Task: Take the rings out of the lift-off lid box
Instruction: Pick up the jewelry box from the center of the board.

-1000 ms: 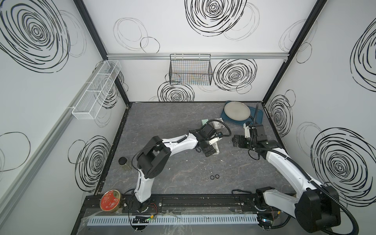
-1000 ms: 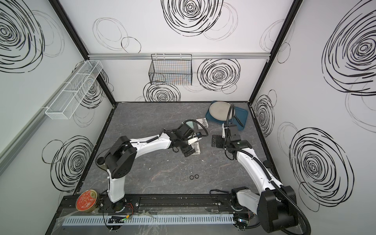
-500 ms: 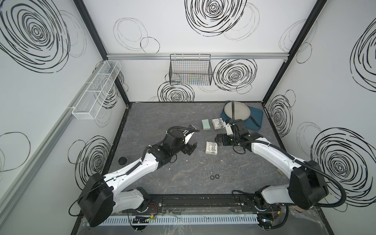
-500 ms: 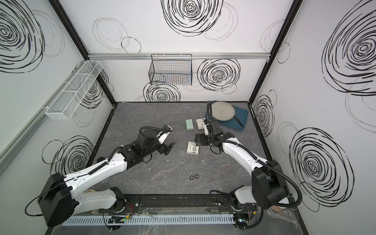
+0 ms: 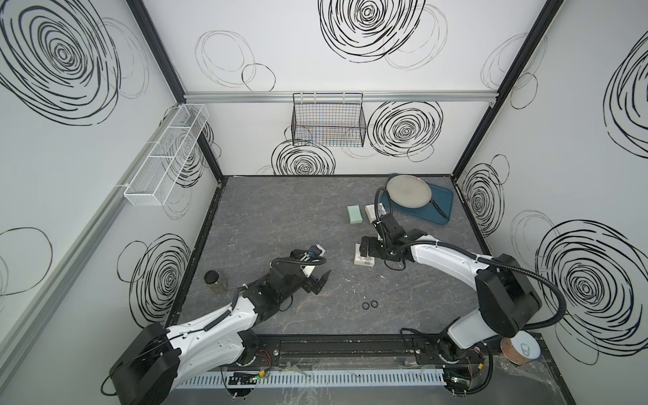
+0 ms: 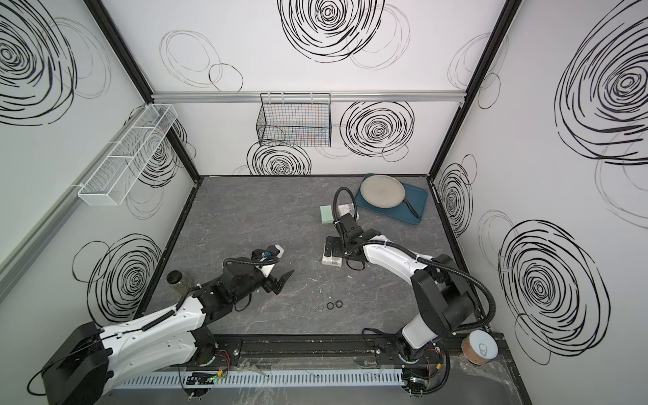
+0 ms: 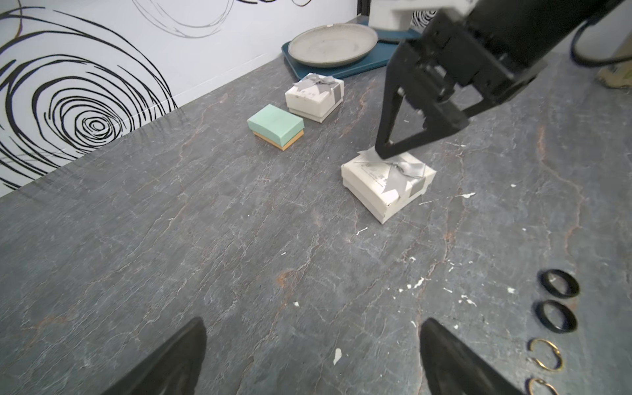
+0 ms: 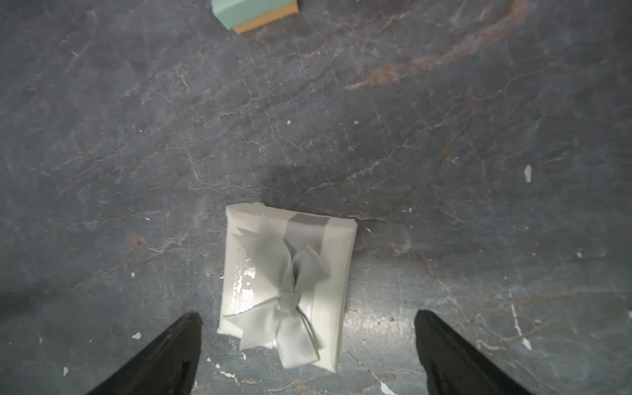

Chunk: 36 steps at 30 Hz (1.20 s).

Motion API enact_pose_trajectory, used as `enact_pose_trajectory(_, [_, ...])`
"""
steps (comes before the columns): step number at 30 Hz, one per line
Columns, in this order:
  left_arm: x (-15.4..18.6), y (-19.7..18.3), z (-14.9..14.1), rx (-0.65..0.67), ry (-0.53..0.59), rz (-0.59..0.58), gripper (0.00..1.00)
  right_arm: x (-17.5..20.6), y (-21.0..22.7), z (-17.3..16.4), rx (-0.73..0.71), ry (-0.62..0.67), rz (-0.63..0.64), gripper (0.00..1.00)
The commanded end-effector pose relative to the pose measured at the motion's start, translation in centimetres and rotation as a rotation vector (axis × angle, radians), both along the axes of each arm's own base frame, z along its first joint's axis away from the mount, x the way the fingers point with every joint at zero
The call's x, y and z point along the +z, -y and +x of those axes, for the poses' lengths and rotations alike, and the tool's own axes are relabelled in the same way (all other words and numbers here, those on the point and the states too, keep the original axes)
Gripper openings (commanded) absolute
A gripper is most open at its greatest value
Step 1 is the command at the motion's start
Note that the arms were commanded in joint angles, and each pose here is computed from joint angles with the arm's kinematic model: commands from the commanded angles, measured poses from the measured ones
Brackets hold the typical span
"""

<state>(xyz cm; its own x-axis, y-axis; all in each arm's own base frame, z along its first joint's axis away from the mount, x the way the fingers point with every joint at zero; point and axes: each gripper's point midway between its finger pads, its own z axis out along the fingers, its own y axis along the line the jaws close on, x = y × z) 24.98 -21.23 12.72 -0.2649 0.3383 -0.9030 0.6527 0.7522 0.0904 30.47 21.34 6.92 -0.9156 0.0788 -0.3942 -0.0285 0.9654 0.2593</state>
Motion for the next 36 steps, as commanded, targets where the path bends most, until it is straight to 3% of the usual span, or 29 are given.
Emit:
enact_pose_trajectory(1, [1.3,1.5,-0.1,-0.059,0.049,-0.069,1.0,0.5,-1.2,1.1,-0.049,0.004,-0.004,1.0])
enact_pose_trajectory(22, [-0.2,2.3,-0.3,-0.111,0.029,-0.053,1.0,-3.7,-2.1,1.8,-0.039,-0.095,-0.141,1.0])
enact_pose_trajectory(36, [-0.1,2.4,-0.1,-0.108,0.026,-0.046,1.0,-4.2,-2.8,1.6,0.006,-0.104,-0.124,0.82])
